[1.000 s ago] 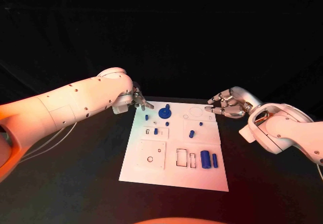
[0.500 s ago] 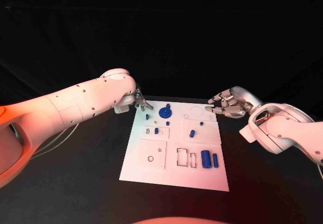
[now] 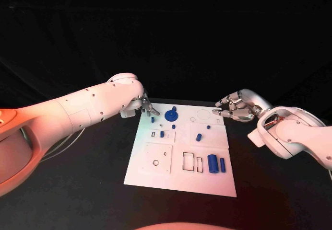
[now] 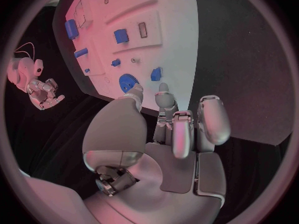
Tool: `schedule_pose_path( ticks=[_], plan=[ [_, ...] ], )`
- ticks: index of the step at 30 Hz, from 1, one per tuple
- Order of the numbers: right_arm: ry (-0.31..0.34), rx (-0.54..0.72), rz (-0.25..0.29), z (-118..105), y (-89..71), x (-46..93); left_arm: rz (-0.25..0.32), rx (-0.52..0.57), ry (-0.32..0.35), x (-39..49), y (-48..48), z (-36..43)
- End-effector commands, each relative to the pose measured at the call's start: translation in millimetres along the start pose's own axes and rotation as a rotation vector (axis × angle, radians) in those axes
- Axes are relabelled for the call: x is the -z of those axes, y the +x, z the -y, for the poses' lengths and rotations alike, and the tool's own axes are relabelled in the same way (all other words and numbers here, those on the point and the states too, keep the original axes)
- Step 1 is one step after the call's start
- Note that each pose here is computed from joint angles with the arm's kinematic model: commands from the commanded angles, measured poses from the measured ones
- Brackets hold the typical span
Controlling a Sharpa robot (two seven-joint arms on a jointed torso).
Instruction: Assemble the parts on the task board
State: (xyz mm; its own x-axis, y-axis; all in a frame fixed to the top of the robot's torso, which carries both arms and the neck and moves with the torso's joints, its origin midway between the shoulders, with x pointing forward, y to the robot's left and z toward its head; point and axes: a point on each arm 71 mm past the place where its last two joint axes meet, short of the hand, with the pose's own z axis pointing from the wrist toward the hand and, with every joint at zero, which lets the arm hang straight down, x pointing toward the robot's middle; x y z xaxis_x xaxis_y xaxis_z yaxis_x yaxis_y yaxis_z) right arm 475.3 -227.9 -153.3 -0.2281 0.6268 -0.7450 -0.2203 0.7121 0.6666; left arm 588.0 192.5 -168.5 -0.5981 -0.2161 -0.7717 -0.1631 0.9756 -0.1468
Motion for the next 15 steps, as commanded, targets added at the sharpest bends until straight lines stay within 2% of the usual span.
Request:
schedule_pose_path(
  ticks=[1, 15],
  plan=[
    [-0.011, 0.003, -0.004, -1.2, 1.0, 0.1, -0.018, -0.021, 0.011, -0.9, 2.3, 2.4],
    [-0.013, 0.003, -0.005, -1.7, 1.4, -0.1, -0.038, -0.027, 0.012, -4.8, 9.3, 3.5]
  ],
)
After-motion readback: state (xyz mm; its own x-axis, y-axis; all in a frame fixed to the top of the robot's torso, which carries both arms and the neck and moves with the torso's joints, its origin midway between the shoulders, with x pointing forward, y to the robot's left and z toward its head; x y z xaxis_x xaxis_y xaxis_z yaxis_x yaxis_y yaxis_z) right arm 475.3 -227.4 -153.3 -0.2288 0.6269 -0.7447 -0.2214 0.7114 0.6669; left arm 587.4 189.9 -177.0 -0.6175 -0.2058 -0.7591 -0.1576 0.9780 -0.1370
